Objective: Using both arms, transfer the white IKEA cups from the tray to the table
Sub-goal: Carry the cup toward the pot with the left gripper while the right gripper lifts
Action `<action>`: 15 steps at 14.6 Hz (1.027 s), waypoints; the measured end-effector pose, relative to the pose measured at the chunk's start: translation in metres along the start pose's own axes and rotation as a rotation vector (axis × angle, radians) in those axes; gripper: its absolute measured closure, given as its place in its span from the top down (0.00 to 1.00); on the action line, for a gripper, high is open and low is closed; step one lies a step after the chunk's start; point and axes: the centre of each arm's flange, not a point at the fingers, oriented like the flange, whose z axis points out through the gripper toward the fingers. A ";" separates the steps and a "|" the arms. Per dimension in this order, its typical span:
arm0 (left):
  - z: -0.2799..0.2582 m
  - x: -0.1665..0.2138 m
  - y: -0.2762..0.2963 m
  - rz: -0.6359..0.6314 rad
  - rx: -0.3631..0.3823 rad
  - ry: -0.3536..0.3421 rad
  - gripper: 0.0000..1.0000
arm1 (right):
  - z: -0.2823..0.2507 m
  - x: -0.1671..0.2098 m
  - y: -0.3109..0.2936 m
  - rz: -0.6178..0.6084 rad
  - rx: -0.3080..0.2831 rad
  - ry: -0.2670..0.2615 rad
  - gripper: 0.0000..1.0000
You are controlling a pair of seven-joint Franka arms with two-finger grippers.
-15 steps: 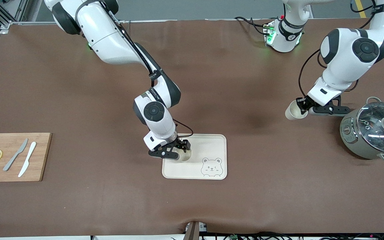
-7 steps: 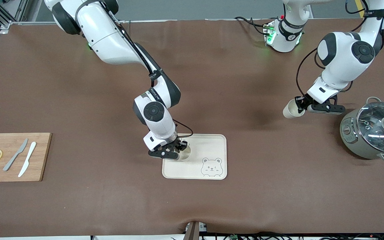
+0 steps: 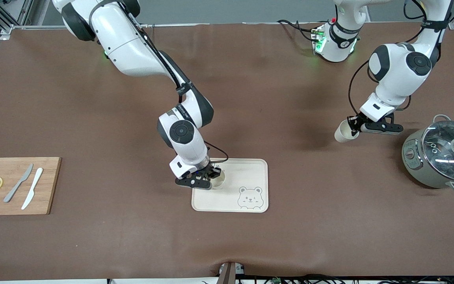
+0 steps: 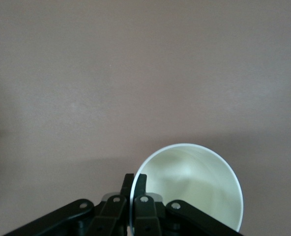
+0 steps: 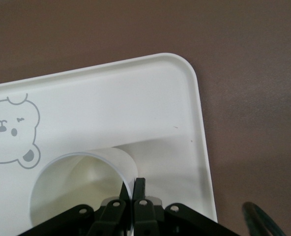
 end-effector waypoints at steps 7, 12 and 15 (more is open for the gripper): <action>0.035 -0.007 -0.024 0.001 0.009 0.016 0.04 | -0.048 0.021 0.003 0.023 -0.030 -0.013 0.03; 0.061 -0.010 -0.024 -0.005 0.005 0.014 0.04 | -0.189 0.045 0.040 -0.034 -0.099 -0.087 0.03; 0.067 -0.007 -0.025 -0.006 0.003 0.013 0.04 | -0.250 0.055 0.094 -0.107 -0.113 -0.123 0.03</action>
